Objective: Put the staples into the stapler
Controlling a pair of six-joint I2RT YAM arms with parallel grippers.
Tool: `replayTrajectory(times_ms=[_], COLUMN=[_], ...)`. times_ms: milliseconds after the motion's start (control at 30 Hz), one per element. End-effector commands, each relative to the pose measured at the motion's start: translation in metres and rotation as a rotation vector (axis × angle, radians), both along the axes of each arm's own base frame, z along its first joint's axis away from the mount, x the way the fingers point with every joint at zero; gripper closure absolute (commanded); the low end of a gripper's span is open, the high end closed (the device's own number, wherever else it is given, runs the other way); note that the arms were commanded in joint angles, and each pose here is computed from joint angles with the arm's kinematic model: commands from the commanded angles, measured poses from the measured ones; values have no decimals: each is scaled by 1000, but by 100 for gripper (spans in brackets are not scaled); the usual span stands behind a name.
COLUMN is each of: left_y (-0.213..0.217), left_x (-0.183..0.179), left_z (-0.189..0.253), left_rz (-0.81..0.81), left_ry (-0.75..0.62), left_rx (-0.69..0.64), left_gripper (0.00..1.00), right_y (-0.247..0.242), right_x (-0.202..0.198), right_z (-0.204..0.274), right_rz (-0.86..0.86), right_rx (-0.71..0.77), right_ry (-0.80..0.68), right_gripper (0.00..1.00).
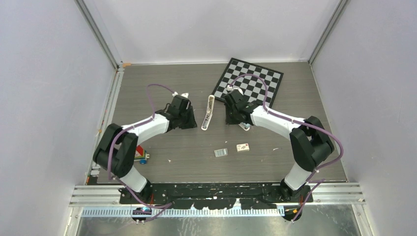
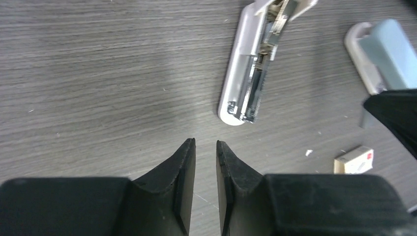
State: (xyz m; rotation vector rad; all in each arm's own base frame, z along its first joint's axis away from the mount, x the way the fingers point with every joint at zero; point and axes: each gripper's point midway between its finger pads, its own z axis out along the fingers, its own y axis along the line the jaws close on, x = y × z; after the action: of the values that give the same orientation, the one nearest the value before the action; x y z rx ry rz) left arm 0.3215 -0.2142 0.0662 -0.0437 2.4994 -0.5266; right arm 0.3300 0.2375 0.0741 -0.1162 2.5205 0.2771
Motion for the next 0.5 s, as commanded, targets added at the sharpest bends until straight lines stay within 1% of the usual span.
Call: replayTrajectory(times_ms=[0, 467], left_y=[-17, -37], left_x=[29, 30], left_z=[11, -19], left_rz=[20, -27], left_ry=[-75, -19], left_rx=[-58, -120], left_gripper=[78, 81], right_y=[4, 3], right_x=[5, 6], right_z=[24, 38], right_rz=[9, -3], right_rx=[51, 70], right_ry=[-59, -85], right_gripper=[78, 78])
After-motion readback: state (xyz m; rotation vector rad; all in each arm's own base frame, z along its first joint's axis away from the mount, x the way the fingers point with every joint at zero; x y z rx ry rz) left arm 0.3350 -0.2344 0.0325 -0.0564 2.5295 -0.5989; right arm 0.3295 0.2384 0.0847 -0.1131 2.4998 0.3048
